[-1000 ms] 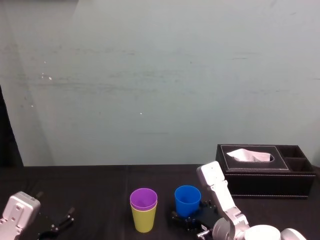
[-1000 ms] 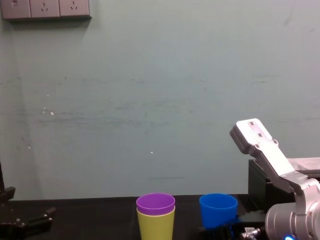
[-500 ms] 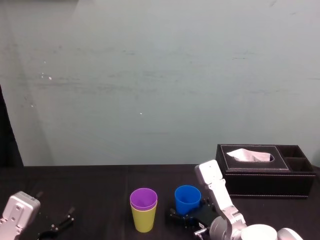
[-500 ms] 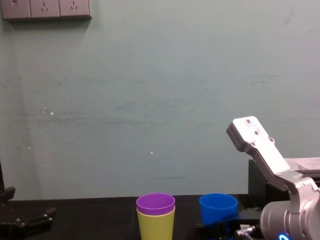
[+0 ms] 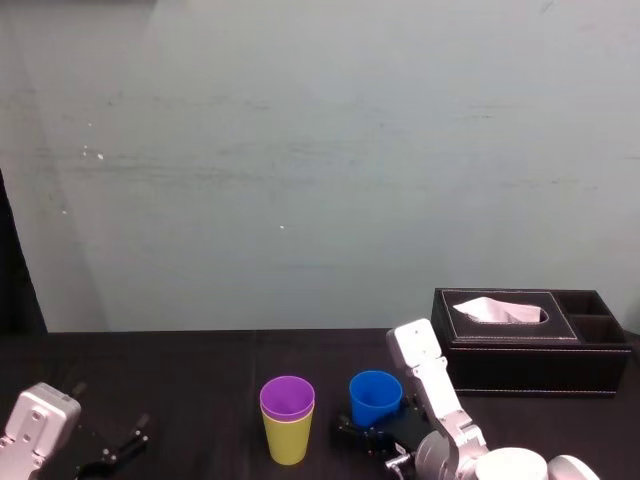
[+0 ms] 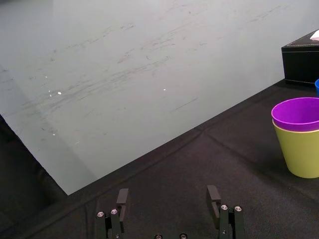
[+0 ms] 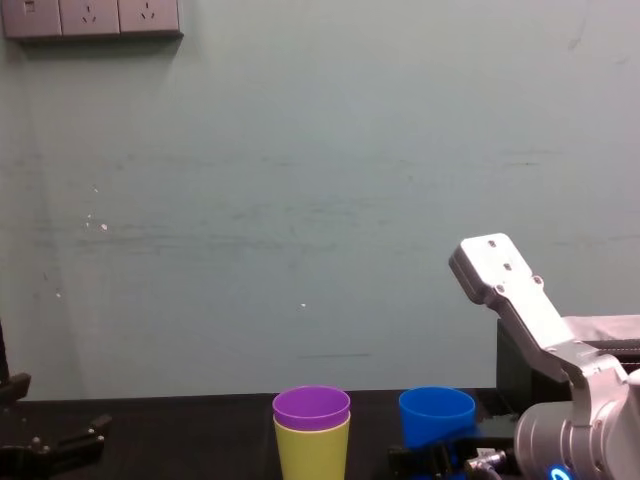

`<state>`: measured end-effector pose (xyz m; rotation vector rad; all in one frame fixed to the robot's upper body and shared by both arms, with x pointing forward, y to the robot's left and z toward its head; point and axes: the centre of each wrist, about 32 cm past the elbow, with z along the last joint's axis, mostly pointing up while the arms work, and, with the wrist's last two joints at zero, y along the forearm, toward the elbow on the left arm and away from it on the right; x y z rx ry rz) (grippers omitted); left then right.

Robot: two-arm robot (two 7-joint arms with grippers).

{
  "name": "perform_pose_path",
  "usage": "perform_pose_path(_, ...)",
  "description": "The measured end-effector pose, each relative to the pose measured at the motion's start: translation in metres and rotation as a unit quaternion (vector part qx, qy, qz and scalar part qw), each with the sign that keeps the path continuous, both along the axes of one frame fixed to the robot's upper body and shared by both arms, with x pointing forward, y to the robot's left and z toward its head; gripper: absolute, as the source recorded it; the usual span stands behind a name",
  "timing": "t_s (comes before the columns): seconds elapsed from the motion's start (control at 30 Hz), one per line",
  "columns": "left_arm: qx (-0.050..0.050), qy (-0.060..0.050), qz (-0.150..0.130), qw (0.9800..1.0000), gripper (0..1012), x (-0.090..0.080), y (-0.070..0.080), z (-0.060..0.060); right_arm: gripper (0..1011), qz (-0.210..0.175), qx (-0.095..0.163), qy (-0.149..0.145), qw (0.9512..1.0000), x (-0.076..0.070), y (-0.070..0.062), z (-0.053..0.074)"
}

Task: Stack the three plastic cups sequentially using one hand.

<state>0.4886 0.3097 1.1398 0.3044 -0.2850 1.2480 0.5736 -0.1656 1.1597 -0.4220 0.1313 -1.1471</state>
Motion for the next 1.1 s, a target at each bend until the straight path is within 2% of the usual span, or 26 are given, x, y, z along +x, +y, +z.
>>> perform_pose_path(0.77,0.000,0.000,0.000,1.0000,1000,0.0000,0.0000,0.0000,1000,-0.005,-0.005,-0.001,1.0000,0.0034,-0.0031,-0.0003)
perform_pose_path(1.1,0.000,0.000,0.000,1.0000,1000,0.0000,0.0000,0.0000,772,-0.005,-0.004,0.000,1.0000,0.0028,-0.0027,-0.0004)
